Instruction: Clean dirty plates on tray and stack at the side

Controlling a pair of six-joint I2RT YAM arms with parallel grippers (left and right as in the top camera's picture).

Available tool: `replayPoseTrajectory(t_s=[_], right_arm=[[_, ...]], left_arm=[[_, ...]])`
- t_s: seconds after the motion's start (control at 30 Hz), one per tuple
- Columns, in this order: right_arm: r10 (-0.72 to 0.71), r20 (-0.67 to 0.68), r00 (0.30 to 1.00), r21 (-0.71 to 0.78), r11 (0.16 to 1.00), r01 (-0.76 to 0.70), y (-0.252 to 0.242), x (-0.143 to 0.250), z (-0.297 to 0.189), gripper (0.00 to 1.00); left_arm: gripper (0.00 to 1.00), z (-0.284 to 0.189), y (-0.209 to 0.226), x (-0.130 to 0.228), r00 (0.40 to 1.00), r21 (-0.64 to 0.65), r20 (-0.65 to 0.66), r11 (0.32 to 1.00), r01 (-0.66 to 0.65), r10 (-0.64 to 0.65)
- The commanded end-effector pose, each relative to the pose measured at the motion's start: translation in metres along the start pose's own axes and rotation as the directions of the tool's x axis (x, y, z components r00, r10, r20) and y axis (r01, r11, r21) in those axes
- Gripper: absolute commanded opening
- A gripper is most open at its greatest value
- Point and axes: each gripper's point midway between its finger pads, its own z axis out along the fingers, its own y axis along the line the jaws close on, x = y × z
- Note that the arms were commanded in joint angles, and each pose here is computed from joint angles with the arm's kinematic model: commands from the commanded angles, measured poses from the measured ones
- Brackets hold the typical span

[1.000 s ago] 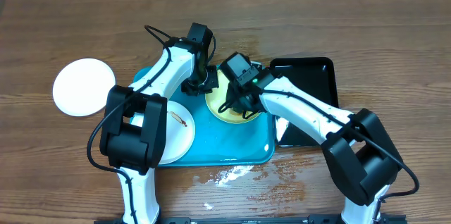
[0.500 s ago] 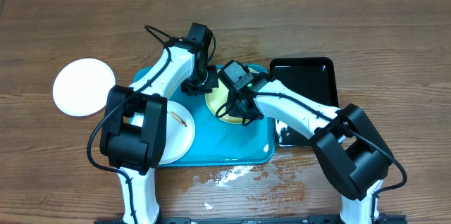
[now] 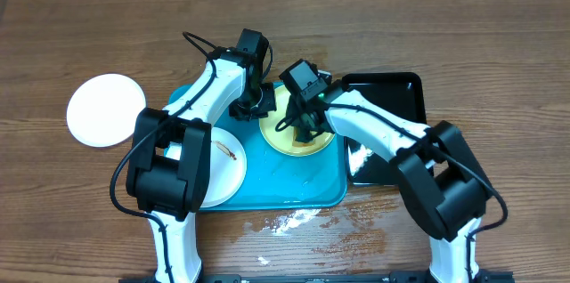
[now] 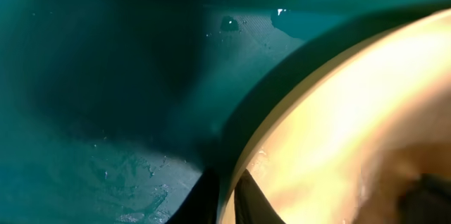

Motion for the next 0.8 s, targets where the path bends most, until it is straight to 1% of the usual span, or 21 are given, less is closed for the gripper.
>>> replayPoseTrajectory(t_s=[0.0, 0.07, 0.1, 0.13, 0.17, 0.23, 0.27, 0.3, 0.33, 0.4, 0.5, 0.53, 0.57, 0.6, 0.63, 0.67, 0.7, 0.77], right_arm=[[0.008, 0.025, 1.000, 0.009, 1.000, -0.008, -0.001, -0.010, 0.002, 0.09], [0.016, 0.016, 1.000, 0.019, 1.000, -0.016, -0.006, -0.011, 0.002, 0.11], [0.017, 0.010, 1.000, 0.025, 1.000, -0.017, -0.008, -0.010, 0.002, 0.24], [0.017, 0.005, 1.000, 0.026, 1.000, -0.017, -0.008, -0.009, 0.002, 0.62], [0.012, -0.006, 1.000, 0.015, 1.000, -0.012, -0.006, -0.007, 0.002, 0.73], [-0.031, -0.035, 0.999, -0.044, 0.999, 0.029, 0.006, -0.004, -0.003, 0.75], [-0.041, -0.041, 0.998, -0.064, 0.997, 0.038, 0.011, -0.005, -0.007, 0.75], [-0.040, -0.049, 0.998, -0.081, 0.996, 0.036, 0.016, -0.006, -0.015, 0.70], [-0.040, -0.049, 0.998, -0.079, 0.996, 0.036, 0.016, -0.006, -0.018, 0.69], [-0.023, -0.101, 0.995, -0.028, 0.999, 0.020, 0.003, 0.006, -0.022, 0.63], [-0.016, -0.153, 0.988, 0.026, 0.999, 0.020, -0.010, 0.026, -0.014, 0.61], [-0.019, -0.157, 0.987, 0.029, 0.999, 0.024, -0.011, 0.030, -0.012, 0.55], [-0.021, -0.157, 0.987, 0.028, 0.999, 0.026, -0.011, 0.031, -0.010, 0.45], [-0.022, -0.150, 0.988, 0.020, 0.999, 0.026, -0.010, 0.031, -0.008, 0.24], [-0.023, -0.142, 0.990, 0.010, 1.000, 0.025, -0.007, 0.029, -0.008, 0.13], [-0.015, -0.117, 0.993, -0.017, 1.000, 0.013, -0.002, 0.018, -0.014, 0.04], [-0.014, -0.110, 0.994, -0.030, 0.999, 0.010, 0.001, 0.013, -0.019, 0.04], [-0.017, -0.066, 0.998, -0.093, 0.996, 0.010, 0.012, -0.014, -0.050, 0.04]], left_arm=[[0.09, 0.004, 0.005, 0.002, 1.000, -0.012, -0.010, 1.000, 0.017, -0.017], [0.09, 0.004, 0.005, 0.002, 1.000, -0.012, -0.010, 1.000, 0.018, -0.018], [0.09, 0.004, 0.005, 0.002, 1.000, -0.012, -0.010, 1.000, 0.018, -0.018], [0.09, 0.004, 0.005, 0.002, 1.000, -0.012, -0.010, 1.000, 0.018, -0.018], [0.10, 0.004, 0.005, 0.002, 1.000, -0.012, -0.010, 1.000, 0.018, -0.018], [0.11, 0.004, 0.005, 0.002, 1.000, -0.012, -0.010, 1.000, 0.017, -0.017], [0.11, 0.004, 0.005, 0.002, 1.000, -0.012, -0.010, 1.000, 0.018, -0.018], [0.12, 0.004, 0.005, 0.002, 1.000, -0.012, -0.010, 1.000, 0.017, -0.017], [0.12, 0.004, 0.005, 0.002, 1.000, -0.012, -0.010, 1.000, 0.018, -0.018], [0.12, 0.004, 0.006, 0.003, 1.000, -0.013, -0.012, 1.000, 0.018, -0.018], [0.11, 0.004, 0.006, 0.002, 1.000, -0.012, -0.011, 1.000, 0.018, -0.018], [0.11, 0.004, 0.006, 0.002, 1.000, -0.012, -0.011, 1.000, 0.018, -0.018], [0.11, 0.004, 0.006, 0.002, 1.000, -0.012, -0.011, 1.000, 0.018, -0.018], [0.09, 0.004, 0.005, 0.002, 1.000, -0.012, -0.011, 1.000, 0.018, -0.018], [0.07, 0.004, 0.005, 0.002, 1.000, -0.012, -0.012, 1.000, 0.017, -0.018], [0.05, 0.004, 0.006, 0.002, 1.000, -0.013, -0.011, 1.000, 0.006, -0.006], [0.04, 0.004, 0.006, 0.002, 1.000, -0.012, -0.011, 1.000, -0.003, 0.002], [0.04, 0.004, 0.006, 0.002, 1.000, -0.013, -0.011, 1.000, -0.026, 0.026]])
